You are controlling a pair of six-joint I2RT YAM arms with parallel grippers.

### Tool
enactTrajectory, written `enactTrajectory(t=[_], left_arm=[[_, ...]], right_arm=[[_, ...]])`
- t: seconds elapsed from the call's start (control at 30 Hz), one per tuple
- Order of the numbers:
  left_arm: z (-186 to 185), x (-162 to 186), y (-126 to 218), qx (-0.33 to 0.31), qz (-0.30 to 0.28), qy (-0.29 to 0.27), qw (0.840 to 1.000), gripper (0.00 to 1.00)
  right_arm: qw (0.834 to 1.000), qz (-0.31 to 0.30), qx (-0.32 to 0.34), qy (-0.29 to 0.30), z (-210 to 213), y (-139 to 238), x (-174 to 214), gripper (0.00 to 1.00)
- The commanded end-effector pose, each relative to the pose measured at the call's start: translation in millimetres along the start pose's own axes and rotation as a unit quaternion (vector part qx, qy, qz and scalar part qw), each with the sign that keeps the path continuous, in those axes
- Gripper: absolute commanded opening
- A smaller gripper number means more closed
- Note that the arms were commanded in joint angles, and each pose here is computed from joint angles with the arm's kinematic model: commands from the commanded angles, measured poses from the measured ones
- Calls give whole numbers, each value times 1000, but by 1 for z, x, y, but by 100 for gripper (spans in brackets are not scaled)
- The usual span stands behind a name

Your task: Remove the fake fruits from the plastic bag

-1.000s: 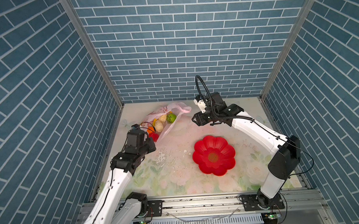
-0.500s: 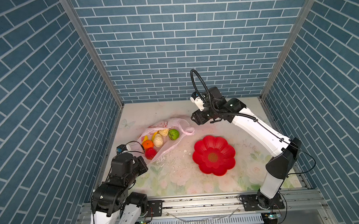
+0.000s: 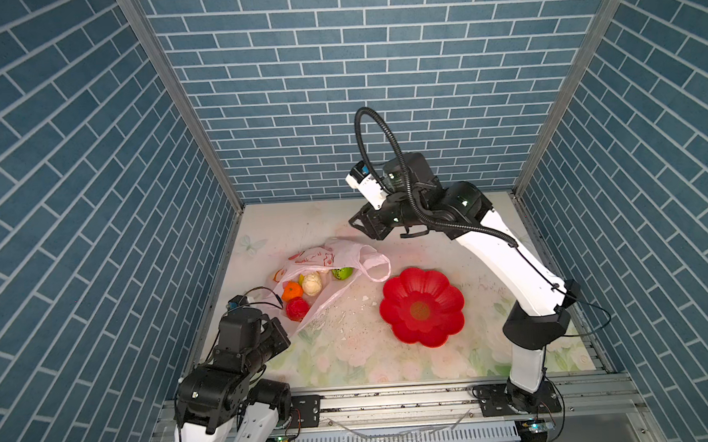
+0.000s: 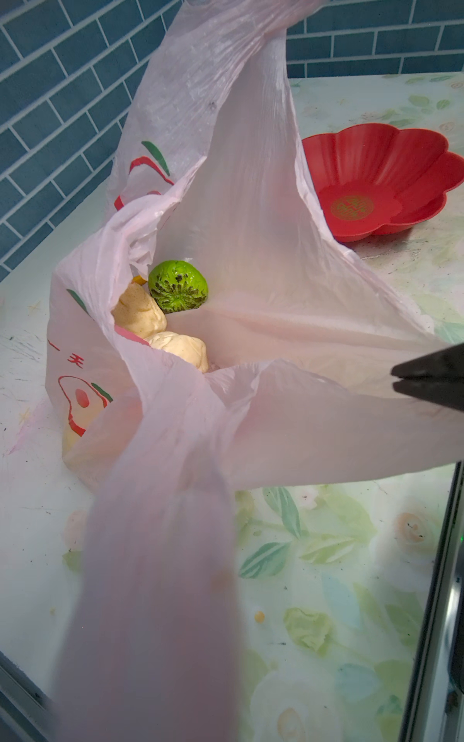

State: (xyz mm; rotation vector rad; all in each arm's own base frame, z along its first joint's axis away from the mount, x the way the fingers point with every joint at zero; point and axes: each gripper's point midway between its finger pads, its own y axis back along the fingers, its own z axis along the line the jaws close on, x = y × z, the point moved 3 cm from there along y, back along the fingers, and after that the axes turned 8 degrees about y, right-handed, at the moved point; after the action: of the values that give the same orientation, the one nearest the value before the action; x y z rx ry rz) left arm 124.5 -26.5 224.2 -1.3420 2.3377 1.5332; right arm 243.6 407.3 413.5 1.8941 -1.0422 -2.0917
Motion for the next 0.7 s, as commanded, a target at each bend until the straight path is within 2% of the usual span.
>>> enactTrajectory(t=[0.0, 0.13, 0.23, 0.47, 0.67], left_arm=[[5, -2, 9, -13, -9, 3, 1000, 0], [0, -9, 9, -8, -24, 6, 1000, 0], [-6, -11, 4, 6, -25, 10, 1000, 0], [-15, -15, -5, 30, -35, 18, 999, 0], [-19, -10, -24, 40, -16, 25, 999, 0]], right_arm=[[993, 89, -79, 5, 43, -47, 38, 34], [982, 144, -125, -6, 77, -84, 69, 20], [975, 166, -145, -26, 92, -107, 94, 15], [964, 228, -126, -51, 95, -140, 159, 11], [953, 271, -115, -68, 94, -159, 207, 10]])
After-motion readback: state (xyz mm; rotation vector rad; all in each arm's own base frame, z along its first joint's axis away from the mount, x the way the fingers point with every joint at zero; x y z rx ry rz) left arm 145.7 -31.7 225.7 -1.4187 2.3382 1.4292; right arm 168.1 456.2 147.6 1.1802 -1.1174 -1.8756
